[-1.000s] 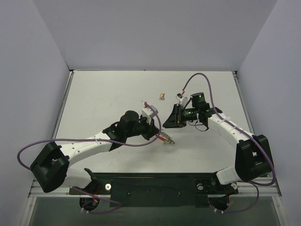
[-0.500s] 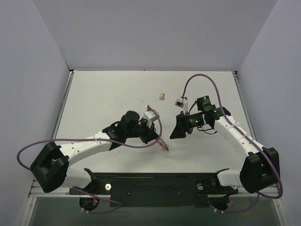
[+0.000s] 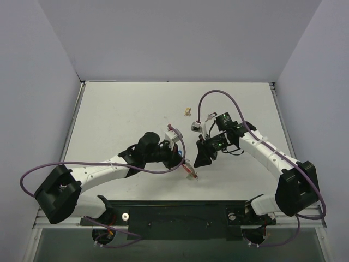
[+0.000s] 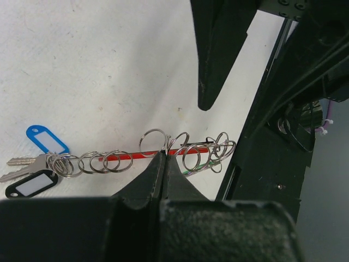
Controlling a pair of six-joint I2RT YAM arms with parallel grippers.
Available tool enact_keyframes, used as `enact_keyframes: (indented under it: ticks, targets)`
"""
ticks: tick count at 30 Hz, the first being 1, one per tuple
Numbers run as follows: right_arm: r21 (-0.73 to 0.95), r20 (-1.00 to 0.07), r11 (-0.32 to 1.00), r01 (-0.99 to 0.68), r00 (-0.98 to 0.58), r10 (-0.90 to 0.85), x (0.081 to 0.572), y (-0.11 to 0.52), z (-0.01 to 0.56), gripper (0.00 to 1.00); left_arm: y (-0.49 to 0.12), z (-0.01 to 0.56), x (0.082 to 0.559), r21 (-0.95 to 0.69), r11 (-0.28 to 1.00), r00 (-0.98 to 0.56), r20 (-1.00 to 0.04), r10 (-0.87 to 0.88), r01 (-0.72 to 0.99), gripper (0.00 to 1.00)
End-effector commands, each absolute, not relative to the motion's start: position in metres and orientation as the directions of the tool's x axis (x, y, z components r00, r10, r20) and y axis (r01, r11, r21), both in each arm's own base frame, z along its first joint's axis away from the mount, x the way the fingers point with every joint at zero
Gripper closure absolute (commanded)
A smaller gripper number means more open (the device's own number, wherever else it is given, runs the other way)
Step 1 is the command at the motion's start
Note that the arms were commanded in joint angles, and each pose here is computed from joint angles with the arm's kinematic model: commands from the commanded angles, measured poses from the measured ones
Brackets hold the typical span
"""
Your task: Put the keys on the keyring
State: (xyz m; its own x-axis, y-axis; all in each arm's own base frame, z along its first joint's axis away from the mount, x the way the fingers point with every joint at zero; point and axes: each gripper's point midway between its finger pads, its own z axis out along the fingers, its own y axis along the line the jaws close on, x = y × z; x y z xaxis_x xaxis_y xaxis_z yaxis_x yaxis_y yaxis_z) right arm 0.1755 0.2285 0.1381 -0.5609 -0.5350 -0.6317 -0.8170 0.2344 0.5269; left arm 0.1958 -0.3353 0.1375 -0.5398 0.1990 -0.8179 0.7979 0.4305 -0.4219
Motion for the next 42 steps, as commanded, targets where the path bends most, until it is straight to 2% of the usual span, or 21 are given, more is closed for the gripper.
enact_keyframes:
  ticks: [1,16,25,36,42]
  targets:
    - [0.543,-0.643,0.204,-0.815,-0.56,-0.522,0.18,0.243,0.151,0.66,-0.349,0.174,0.199,-0.433,0.356,-0.491,-0.866,0.091,0.828,1.0]
    - [0.584,-0.603,0.237,-0.776,-0.611,-0.513,0.186,0.254,0.147,0.76,-0.354,0.168,0.196,-0.461,0.328,-0.514,-0.852,0.095,0.824,1.0]
    - [0.604,-0.597,0.236,-0.761,-0.629,-0.498,0.189,0.257,0.152,0.77,-0.354,0.166,0.193,-0.473,0.319,-0.525,-0.845,0.098,0.821,1.0]
    - [0.602,-0.584,0.255,-0.757,-0.635,-0.506,0.19,0.256,0.145,0.95,-0.354,0.166,0.192,-0.487,0.314,-0.536,-0.839,0.089,0.815,1.0]
    - [0.579,-0.572,0.301,-0.758,-0.64,-0.513,0.195,0.253,0.139,0.96,-0.355,0.167,0.189,-0.502,0.303,-0.546,-0.834,0.079,0.81,1.0]
